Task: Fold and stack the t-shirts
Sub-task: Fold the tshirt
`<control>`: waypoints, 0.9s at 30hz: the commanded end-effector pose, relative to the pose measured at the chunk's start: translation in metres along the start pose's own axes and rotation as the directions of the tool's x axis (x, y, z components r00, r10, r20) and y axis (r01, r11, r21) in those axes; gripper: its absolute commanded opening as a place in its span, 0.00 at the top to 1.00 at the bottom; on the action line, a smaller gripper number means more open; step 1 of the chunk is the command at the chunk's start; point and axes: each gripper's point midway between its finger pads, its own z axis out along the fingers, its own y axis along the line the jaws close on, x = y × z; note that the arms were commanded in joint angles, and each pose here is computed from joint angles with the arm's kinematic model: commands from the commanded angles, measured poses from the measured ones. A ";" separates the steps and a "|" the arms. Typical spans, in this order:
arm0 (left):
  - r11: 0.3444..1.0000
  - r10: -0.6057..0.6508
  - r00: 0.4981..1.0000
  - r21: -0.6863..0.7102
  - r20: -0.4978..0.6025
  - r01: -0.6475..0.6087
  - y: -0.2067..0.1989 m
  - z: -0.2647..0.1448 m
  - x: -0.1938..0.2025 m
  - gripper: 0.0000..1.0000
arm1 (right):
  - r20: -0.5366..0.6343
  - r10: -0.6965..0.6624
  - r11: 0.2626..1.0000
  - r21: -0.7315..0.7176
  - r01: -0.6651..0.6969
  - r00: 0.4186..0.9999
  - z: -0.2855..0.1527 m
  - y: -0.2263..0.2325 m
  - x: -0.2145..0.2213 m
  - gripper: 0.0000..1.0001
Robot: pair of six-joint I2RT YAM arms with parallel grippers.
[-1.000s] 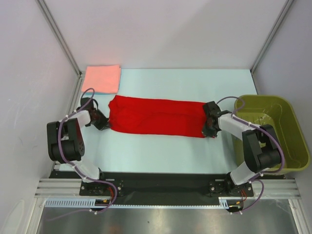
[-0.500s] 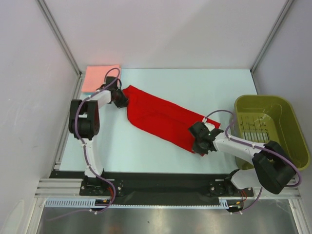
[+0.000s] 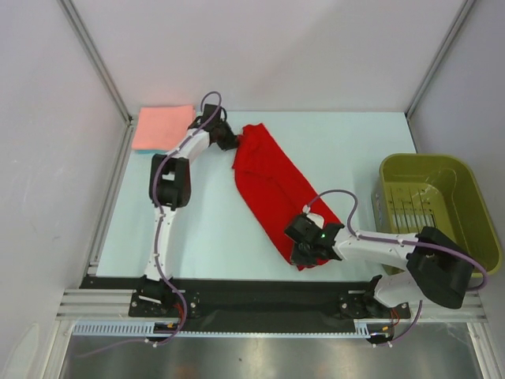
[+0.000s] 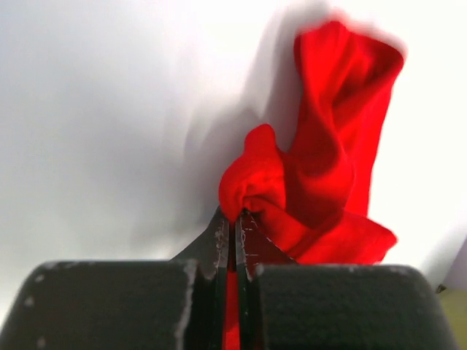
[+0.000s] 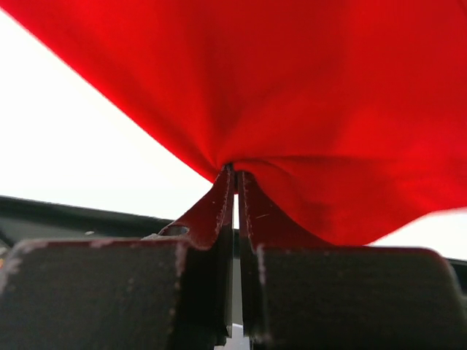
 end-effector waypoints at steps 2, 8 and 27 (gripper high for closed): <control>0.998 -0.050 0.998 0.040 -0.042 0.052 -0.014 0.050 0.008 1.00 | -0.128 -0.044 0.999 0.003 0.045 0.991 0.019 0.005 0.029 0.98; 0.997 -0.079 0.992 0.012 0.101 0.079 0.005 0.027 -0.052 1.00 | -0.205 -0.156 0.987 -0.057 0.148 0.966 0.032 0.050 0.037 0.99; 0.956 0.295 0.918 -0.089 0.265 -0.281 -0.025 -0.090 -0.124 0.38 | -0.186 -0.344 0.924 -0.241 0.297 0.920 0.001 0.092 0.027 0.47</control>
